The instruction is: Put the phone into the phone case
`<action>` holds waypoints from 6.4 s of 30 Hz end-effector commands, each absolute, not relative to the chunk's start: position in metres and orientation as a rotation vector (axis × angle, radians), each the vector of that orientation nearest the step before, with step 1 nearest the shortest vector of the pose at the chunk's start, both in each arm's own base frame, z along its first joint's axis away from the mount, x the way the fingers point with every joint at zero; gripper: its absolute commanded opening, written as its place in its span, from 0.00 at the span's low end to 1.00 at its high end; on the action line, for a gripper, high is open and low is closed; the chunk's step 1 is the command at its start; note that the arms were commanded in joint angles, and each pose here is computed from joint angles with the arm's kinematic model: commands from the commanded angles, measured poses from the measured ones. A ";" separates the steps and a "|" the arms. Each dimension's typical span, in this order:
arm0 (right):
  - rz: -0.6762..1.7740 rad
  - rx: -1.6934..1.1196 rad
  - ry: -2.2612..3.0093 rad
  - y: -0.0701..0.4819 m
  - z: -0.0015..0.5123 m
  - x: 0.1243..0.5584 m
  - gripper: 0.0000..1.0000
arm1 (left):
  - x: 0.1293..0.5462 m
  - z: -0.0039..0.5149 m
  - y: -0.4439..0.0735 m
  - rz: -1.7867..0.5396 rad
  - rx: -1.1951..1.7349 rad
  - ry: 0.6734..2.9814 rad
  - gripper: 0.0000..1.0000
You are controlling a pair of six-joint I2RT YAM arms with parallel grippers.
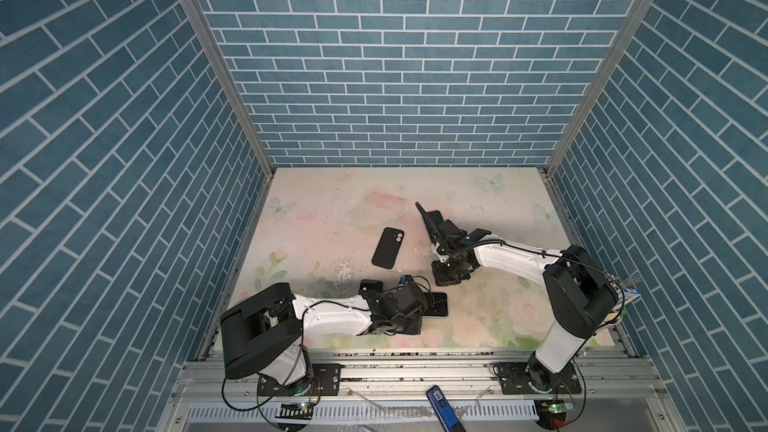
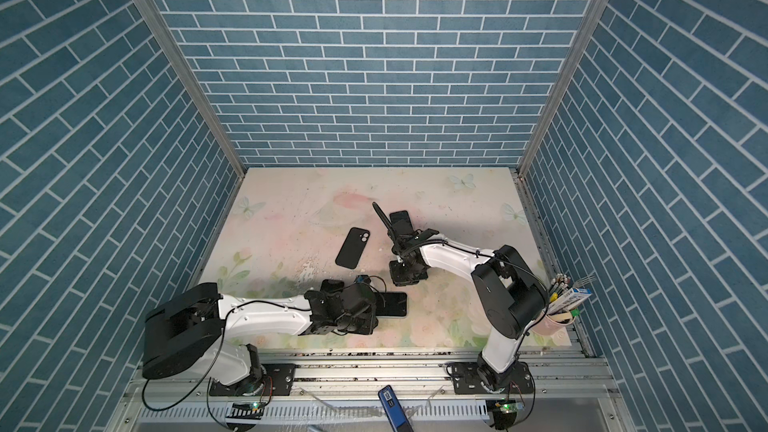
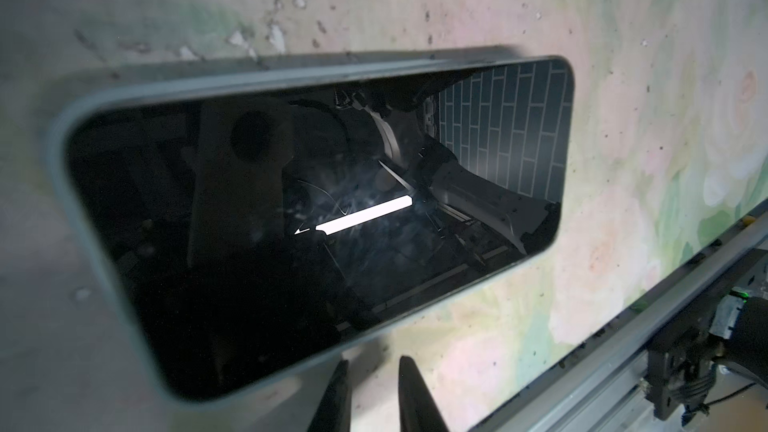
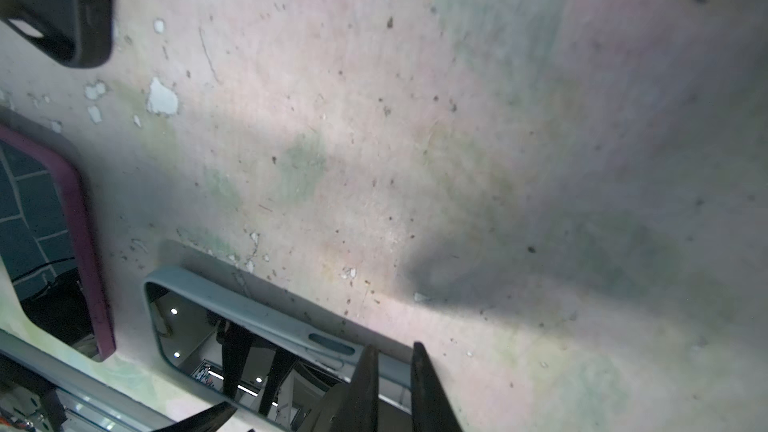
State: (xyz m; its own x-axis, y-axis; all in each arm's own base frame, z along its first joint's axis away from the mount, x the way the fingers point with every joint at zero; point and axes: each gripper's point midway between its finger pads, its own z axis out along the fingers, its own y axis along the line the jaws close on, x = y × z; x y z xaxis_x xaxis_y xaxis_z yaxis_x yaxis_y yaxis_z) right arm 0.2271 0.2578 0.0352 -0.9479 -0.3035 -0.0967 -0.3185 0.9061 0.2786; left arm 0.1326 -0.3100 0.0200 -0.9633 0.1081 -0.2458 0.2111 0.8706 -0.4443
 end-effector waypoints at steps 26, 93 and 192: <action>0.720 -0.371 3.043 0.258 0.023 0.150 0.14 | 0.170 -0.016 -0.307 -0.653 0.257 2.953 0.24; 0.615 -0.218 2.989 0.198 0.039 0.119 0.18 | 0.119 -0.010 -0.340 -0.738 0.403 2.981 0.24; 0.318 -0.263 3.121 0.175 -0.004 0.106 0.00 | 0.111 -0.014 -0.341 -0.747 0.418 2.981 0.24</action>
State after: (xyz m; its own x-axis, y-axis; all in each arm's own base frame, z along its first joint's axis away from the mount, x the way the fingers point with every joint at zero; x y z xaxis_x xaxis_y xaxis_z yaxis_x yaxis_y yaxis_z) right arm 0.1213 0.1852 0.0204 -0.9837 -0.1610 -0.0806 -0.1757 0.9560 0.2350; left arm 0.1302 -0.3750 0.0216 -0.9565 0.2133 -0.1988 0.2898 0.7715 -0.5664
